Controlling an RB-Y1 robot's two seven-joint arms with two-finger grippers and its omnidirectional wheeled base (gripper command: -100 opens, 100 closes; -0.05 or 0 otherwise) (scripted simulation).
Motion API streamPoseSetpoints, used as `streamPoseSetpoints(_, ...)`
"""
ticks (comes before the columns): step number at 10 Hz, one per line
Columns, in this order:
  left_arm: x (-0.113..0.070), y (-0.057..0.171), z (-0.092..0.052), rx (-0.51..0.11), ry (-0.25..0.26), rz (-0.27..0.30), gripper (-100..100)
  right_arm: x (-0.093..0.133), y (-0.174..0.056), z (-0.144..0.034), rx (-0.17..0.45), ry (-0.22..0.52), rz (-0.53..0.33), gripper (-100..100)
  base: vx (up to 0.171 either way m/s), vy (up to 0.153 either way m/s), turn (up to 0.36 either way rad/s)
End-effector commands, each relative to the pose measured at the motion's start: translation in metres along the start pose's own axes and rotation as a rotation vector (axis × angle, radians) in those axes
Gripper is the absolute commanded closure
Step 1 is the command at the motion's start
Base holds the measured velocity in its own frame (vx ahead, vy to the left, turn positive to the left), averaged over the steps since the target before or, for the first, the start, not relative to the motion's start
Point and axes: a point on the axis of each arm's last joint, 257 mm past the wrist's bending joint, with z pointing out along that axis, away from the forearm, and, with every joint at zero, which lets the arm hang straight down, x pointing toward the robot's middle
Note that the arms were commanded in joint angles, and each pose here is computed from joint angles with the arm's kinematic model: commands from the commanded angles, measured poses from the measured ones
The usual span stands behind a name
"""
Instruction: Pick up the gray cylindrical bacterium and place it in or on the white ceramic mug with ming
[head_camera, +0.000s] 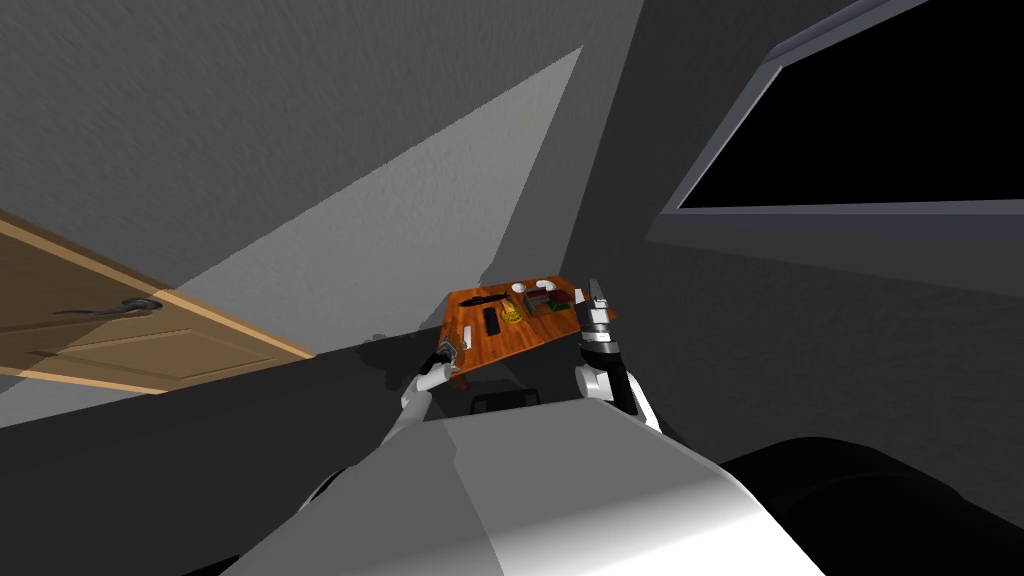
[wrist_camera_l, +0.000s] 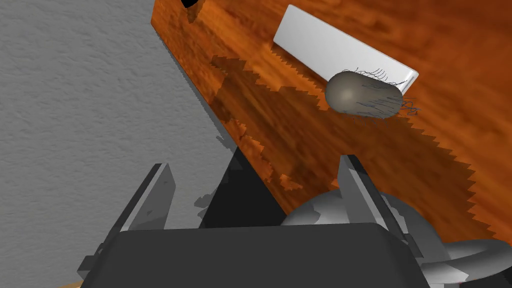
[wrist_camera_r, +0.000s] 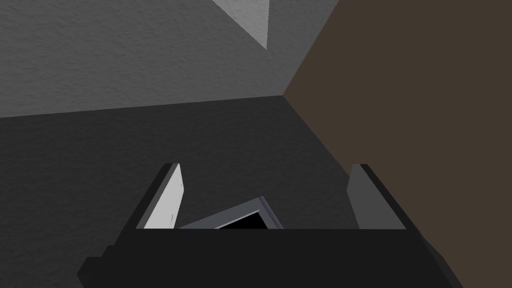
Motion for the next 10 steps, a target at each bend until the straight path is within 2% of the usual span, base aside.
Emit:
streamPoseSetpoints(1,-0.01,0.014,0.002,-0.039,-0.024,-0.025,-100,0.0,0.0,0.0,0.0,0.0,0.0,0,0.057,-0.044,0.012)
streamPoseSetpoints(2,-0.01,0.014,0.002,-0.039,-0.024,-0.025,-100,0.0,0.0,0.0,0.0,0.0,0.0,0,0.011,-0.011,0.0)
streamPoseSetpoints(4,-0.02,0.04,0.005,-0.107,-0.065,-0.094,-100,0.0,0.0,0.0,0.0,0.0,0.0,0,0.034,-0.028,0.022)
streamPoseSetpoints(5,-0.021,0.045,0.007,-0.127,-0.076,-0.124,-100,0.0,0.0,0.0,0.0,0.0,0.0,0,0.083,-0.038,0.028)
streamPoseSetpoints(6,-0.025,0.051,0.006,-0.138,-0.084,-0.125,-100,0.0,0.0,0.0,0.0,0.0,0.0,0,0.063,-0.026,0.006)
streamPoseSetpoints(7,-0.028,0.059,0.006,-0.161,-0.099,-0.152,-100,0.0,0.0,0.0,0.0,0.0,0.0,0,0.044,-0.015,0.014)
streamPoseSetpoints(9,-0.029,0.061,0.006,-0.164,-0.102,-0.152,-100,0.0,0.0,0.0,0.0,0.0,0.0,0,0.02,-0.011,0.004)
streamPoseSetpoints(10,-0.032,0.07,0.006,-0.188,-0.117,-0.177,-100,0.0,0.0,0.0,0.0,0.0,0.0,0,0.022,-0.01,0.016)
